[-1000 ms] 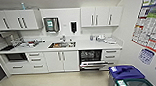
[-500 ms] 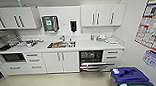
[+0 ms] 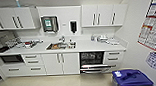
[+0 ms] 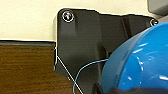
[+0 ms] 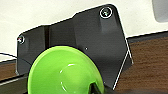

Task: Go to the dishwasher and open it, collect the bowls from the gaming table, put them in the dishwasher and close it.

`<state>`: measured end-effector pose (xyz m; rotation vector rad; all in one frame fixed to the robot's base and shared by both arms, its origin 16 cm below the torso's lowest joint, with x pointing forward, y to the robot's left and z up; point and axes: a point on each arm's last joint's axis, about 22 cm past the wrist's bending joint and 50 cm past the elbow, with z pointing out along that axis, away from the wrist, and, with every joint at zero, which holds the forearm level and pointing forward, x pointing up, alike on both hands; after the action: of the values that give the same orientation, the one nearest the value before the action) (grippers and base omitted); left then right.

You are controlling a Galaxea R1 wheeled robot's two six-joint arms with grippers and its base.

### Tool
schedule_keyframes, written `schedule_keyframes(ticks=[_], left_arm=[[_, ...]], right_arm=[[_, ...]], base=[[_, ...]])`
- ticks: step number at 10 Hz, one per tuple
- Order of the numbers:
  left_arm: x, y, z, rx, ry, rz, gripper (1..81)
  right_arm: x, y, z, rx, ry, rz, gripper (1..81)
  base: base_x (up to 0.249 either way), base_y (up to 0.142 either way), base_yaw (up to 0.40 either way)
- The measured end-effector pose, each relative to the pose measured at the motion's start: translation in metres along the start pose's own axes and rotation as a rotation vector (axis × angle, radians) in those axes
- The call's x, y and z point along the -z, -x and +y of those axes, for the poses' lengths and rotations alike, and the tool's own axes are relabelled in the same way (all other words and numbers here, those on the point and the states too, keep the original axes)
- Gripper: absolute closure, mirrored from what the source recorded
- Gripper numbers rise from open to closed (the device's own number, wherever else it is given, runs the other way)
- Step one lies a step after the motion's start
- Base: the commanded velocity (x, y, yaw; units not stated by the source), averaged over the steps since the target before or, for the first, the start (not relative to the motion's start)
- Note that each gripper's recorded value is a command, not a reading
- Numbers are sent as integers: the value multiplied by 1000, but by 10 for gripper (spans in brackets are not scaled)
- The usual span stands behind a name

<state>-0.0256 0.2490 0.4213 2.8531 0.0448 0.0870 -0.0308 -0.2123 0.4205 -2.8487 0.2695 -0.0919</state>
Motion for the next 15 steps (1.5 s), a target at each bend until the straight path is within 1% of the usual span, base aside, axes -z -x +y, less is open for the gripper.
schedule_keyframes(ticks=[4, 6, 15], left_arm=[[0, 1, 0, 1, 0, -1, 811], [0, -1, 0, 1, 1, 2, 811], [0, 0, 0, 1, 0, 1, 811]], right_arm=[[0, 0, 0, 0, 1, 0, 811], [0, -5, 0, 1, 1, 7, 811], [0, -5, 1, 2, 2, 7, 811]], base=[[162, 0, 0], [170, 0, 0], [170, 0, 0]])
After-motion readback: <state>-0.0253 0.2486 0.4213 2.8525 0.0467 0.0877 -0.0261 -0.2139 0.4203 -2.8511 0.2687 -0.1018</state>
